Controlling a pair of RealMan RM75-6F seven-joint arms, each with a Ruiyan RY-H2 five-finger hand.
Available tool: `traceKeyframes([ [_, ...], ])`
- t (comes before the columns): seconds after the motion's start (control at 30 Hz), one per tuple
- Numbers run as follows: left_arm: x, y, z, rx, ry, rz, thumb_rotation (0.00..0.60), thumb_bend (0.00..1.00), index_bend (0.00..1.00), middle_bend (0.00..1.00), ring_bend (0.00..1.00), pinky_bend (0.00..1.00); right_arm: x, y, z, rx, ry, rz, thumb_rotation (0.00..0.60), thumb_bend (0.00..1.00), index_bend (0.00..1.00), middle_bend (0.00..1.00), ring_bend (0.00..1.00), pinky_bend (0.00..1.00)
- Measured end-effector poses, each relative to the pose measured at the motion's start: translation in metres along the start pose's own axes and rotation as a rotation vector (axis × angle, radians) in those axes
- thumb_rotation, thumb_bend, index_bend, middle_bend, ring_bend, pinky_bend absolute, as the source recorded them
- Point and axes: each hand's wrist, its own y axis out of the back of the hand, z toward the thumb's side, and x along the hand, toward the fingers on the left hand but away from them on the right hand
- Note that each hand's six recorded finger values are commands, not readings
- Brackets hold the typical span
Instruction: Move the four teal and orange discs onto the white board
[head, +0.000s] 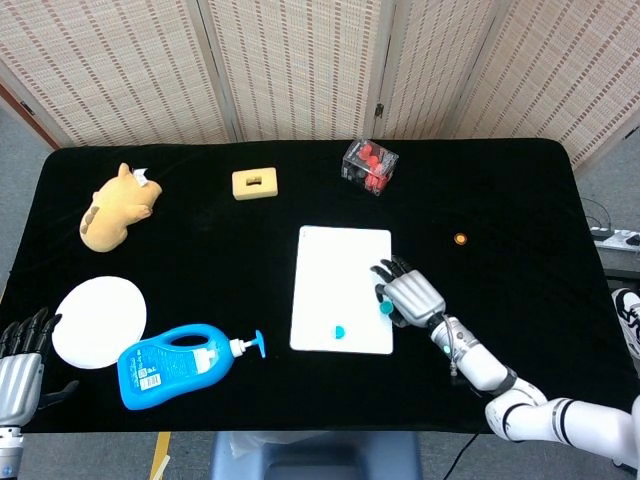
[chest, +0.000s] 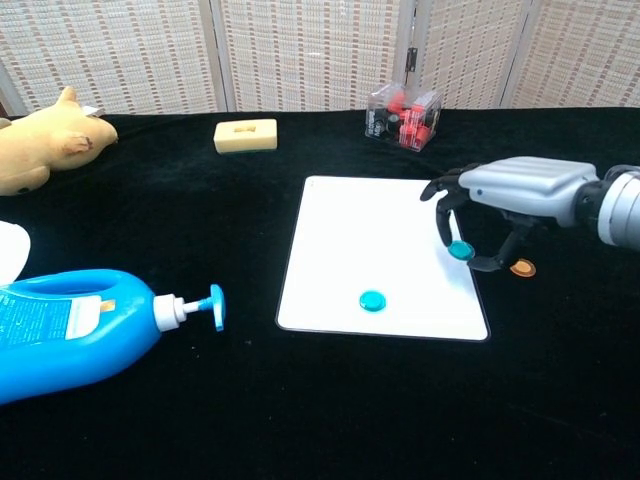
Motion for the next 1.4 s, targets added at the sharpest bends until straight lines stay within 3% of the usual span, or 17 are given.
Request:
traceKeyframes([
  [0.23,-0.002,-0.003,-0.001,-0.007,0.004,-0.008,0.6,0.16,0.12,0.05,0.08,0.0,-0.009,-0.012,0.04,0.024,0.087,0.025,0.6,0.42,0.53,0.14,0.03,0.0],
  [0.43,-0.003,-0.004,-0.004,-0.01,0.01,-0.011,0.6,0.16,0.12,0.05,0.08,0.0,-0.011,-0.016,0.054,0.042,0.117,0.036,0.6,0.42,0.53,0.14,0.02,0.0],
  [0.8,-0.002,-0.007,-0.003,-0.014,0.006,-0.018,0.6,0.16,0.12,0.04,0.08,0.0,-0.008,-0.022,0.056,0.059,0.116,0.051,0.6,0.42,0.51,0.13,0.02,0.0],
  [1.4,-0.002,-0.007,-0.006,-0.017,0.011,-0.017,0.6,0.16,0.12,0.04,0.08,0.0,-0.009,-0.02,0.053,0.061,0.107,0.044,0.6,0.42,0.33,0.11,0.02,0.0],
])
